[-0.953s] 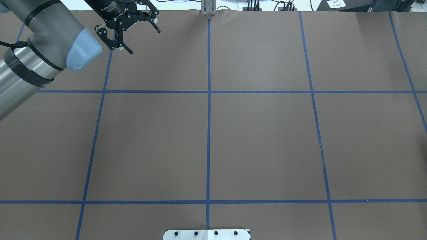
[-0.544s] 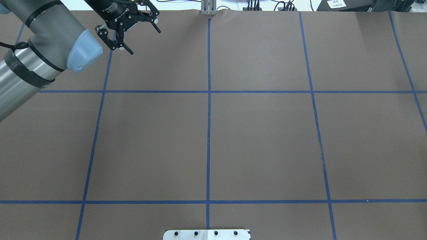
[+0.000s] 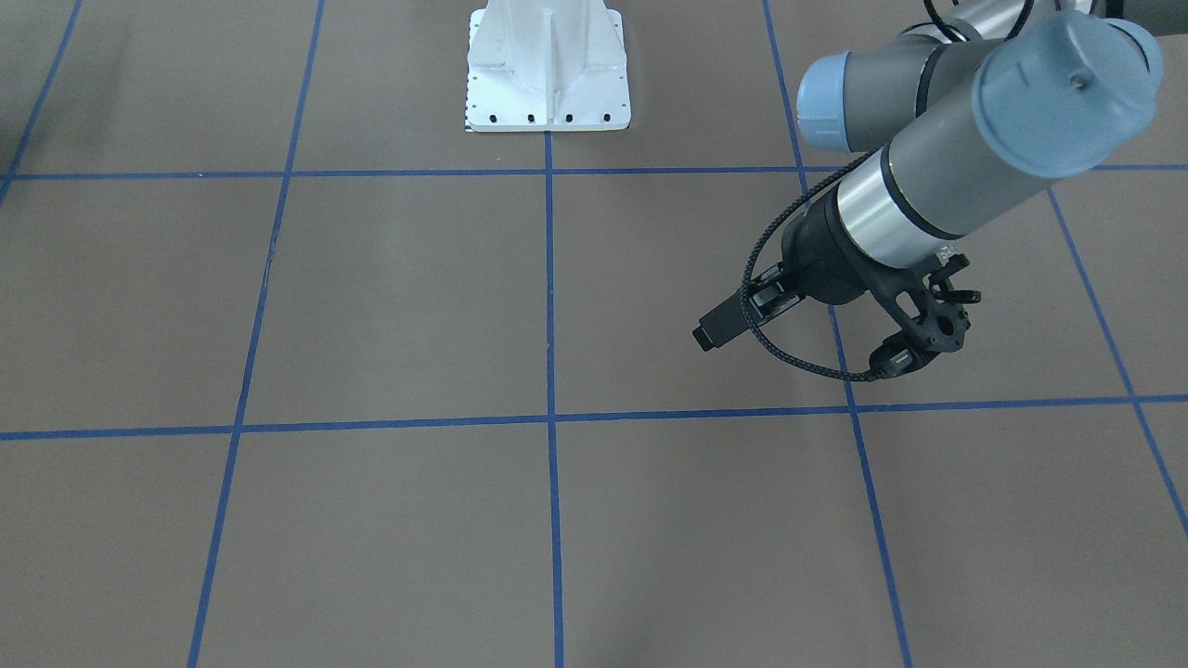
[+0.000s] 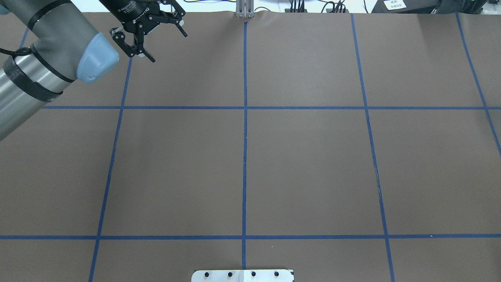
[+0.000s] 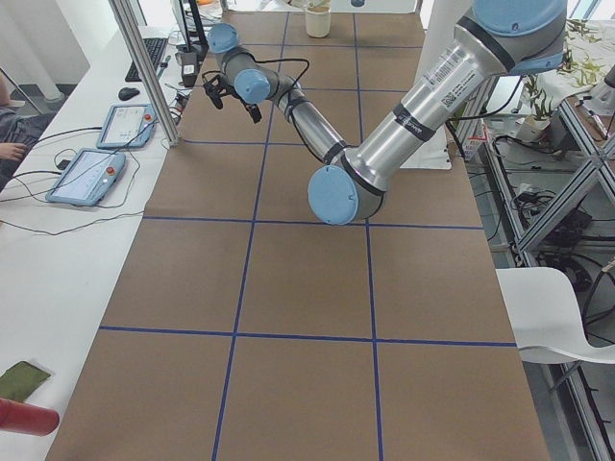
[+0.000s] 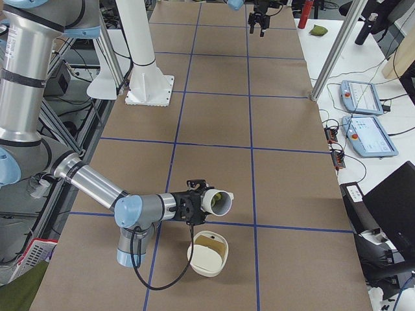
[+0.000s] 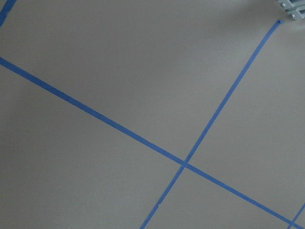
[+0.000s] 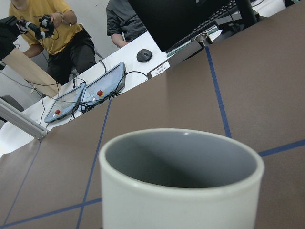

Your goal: Left arm hands cup to right arm to dump lemon

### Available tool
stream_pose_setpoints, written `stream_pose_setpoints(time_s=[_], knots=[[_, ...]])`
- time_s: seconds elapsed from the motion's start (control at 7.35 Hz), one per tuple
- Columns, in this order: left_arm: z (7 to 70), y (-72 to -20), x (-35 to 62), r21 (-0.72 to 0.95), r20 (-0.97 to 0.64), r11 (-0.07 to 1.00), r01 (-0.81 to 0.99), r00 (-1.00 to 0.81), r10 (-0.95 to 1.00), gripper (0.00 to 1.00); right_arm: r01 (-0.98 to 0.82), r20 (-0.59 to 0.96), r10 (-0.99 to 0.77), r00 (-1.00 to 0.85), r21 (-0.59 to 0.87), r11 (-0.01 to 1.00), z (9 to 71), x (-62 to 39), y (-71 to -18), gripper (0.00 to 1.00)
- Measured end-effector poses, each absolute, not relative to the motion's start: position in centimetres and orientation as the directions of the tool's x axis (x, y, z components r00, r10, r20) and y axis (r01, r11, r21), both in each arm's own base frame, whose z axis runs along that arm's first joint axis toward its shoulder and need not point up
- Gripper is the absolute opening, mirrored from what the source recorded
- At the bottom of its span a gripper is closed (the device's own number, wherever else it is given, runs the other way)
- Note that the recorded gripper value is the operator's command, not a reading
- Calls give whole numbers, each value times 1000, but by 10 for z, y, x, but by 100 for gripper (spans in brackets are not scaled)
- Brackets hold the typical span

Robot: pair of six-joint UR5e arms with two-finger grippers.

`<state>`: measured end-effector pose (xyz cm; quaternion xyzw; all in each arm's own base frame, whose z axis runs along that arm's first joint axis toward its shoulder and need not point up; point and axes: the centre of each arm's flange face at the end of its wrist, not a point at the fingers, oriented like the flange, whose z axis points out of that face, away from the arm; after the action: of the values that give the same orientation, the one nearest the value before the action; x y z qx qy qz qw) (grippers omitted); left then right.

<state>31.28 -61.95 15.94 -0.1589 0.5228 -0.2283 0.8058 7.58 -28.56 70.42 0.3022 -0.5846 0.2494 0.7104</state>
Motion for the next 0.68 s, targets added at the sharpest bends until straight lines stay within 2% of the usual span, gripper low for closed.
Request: stream_pose_setpoints(time_s=[0.68], knots=[[154,-616,311,-487,-778,850,198,345,-526,100,-759,977,184,-104,-198,620,704,87,-276,7]])
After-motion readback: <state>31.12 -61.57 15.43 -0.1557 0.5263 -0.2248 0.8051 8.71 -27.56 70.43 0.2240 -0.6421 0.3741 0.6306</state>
